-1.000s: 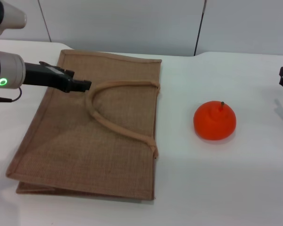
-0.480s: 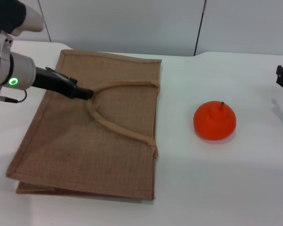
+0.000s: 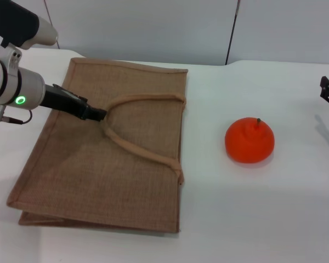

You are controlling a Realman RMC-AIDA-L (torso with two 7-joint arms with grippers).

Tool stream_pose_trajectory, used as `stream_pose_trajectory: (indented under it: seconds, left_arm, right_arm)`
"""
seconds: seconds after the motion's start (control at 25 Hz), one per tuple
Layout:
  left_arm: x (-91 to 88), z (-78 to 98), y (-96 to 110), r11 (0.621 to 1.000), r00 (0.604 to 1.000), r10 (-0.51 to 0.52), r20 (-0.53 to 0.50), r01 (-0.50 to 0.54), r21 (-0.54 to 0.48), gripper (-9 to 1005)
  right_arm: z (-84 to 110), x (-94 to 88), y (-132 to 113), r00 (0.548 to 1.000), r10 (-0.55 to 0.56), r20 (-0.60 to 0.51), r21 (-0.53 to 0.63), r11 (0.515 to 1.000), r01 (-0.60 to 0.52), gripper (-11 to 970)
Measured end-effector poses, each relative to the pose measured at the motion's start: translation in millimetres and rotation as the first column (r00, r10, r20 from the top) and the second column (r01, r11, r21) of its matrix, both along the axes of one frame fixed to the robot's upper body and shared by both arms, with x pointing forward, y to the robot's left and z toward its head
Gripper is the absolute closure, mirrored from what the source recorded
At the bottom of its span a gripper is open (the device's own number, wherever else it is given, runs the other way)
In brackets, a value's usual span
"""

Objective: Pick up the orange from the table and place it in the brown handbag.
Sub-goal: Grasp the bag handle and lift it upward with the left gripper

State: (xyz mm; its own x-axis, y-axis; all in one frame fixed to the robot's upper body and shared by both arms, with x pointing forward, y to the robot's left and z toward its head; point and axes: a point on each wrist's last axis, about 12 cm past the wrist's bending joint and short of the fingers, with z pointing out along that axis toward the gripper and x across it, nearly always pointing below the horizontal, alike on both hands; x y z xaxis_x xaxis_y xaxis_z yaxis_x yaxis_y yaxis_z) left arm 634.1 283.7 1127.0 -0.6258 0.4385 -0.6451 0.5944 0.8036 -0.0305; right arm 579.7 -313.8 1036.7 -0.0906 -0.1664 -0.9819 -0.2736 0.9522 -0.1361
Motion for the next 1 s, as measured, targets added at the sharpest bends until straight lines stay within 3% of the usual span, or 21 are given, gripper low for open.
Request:
stream_pose_trajectory:
  seconds: [0.52,1.0]
  left_arm:
    - [12.5,8.8,-12.0,1.000,0.998,0.001,0.060,0.000,-0.014,358]
    - [16.6,-7.5,-19.8,1.000,0.999,0.009,0.042,-0.009,0.002,386]
  right_arm:
    - [-0.1,0.4,4.1,1.000,0.015,0.000,0.005,1.000,-0.015,77]
    - [0.6,1.2,4.6,1.000,0.016,0.001,0.009,1.000,-0.016,77]
